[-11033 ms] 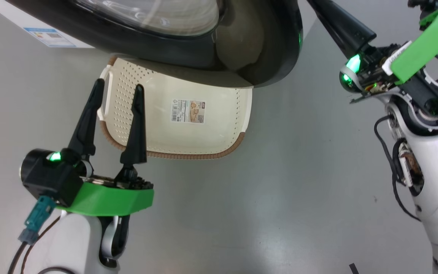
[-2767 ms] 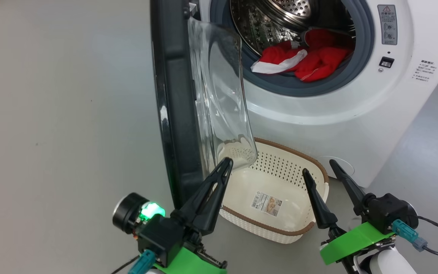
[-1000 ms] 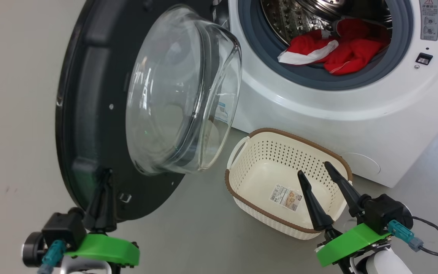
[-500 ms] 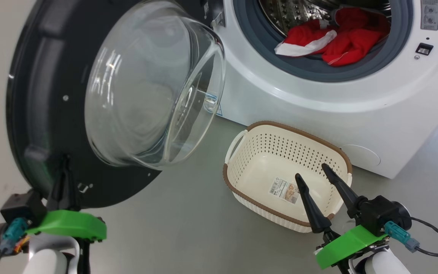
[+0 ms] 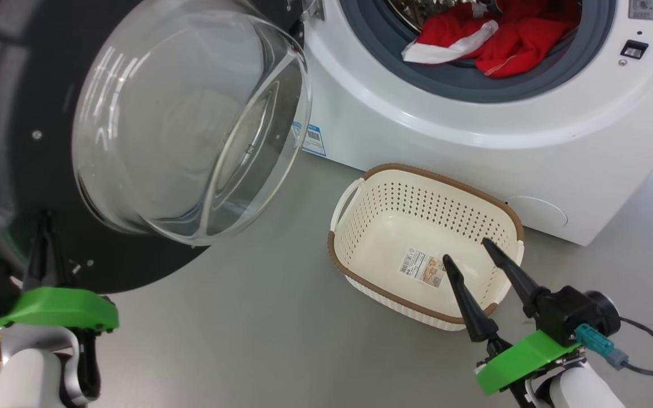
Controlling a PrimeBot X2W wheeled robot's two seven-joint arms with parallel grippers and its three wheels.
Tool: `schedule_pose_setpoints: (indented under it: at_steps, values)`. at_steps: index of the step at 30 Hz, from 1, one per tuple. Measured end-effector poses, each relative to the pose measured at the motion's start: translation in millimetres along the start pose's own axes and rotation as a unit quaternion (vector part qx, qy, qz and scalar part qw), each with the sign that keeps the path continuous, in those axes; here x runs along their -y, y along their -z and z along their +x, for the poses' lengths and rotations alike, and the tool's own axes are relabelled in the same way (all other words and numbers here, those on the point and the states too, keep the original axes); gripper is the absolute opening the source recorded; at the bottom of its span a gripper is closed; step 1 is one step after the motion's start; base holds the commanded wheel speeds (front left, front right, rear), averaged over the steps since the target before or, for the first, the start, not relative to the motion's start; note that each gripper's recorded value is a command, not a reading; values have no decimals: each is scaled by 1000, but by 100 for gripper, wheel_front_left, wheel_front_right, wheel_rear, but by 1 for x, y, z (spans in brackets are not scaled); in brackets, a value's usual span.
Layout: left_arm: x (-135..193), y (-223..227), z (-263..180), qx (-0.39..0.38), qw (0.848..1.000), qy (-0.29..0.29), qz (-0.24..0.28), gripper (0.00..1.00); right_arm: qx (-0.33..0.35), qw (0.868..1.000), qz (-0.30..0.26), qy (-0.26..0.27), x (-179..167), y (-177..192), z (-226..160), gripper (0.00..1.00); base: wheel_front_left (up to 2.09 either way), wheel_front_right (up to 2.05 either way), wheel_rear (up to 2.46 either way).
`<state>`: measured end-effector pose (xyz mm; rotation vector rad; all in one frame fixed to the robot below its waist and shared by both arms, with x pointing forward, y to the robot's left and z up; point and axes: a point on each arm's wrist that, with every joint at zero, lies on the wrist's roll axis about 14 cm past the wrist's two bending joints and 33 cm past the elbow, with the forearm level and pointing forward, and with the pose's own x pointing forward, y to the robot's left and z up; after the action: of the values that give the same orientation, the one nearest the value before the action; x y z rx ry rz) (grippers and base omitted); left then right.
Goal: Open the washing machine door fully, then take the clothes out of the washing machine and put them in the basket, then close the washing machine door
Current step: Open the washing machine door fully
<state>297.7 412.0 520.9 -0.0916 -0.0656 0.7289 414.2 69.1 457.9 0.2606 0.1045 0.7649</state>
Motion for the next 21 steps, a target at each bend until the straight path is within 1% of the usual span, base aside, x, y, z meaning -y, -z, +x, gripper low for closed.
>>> schedule_pose_setpoints:
  at_steps: [8, 21]
  values:
    - [-12, 4, 15, -7, 1000, -27, -5, 0, -2, 1000, -8, 8, 15, 2, 2, 100, 0, 0, 0]
    - [-11, 19, 41, -30, 999, -44, 6, 0, 4, 1000, -12, 20, 37, 3, 10, 100, 0, 0, 0]
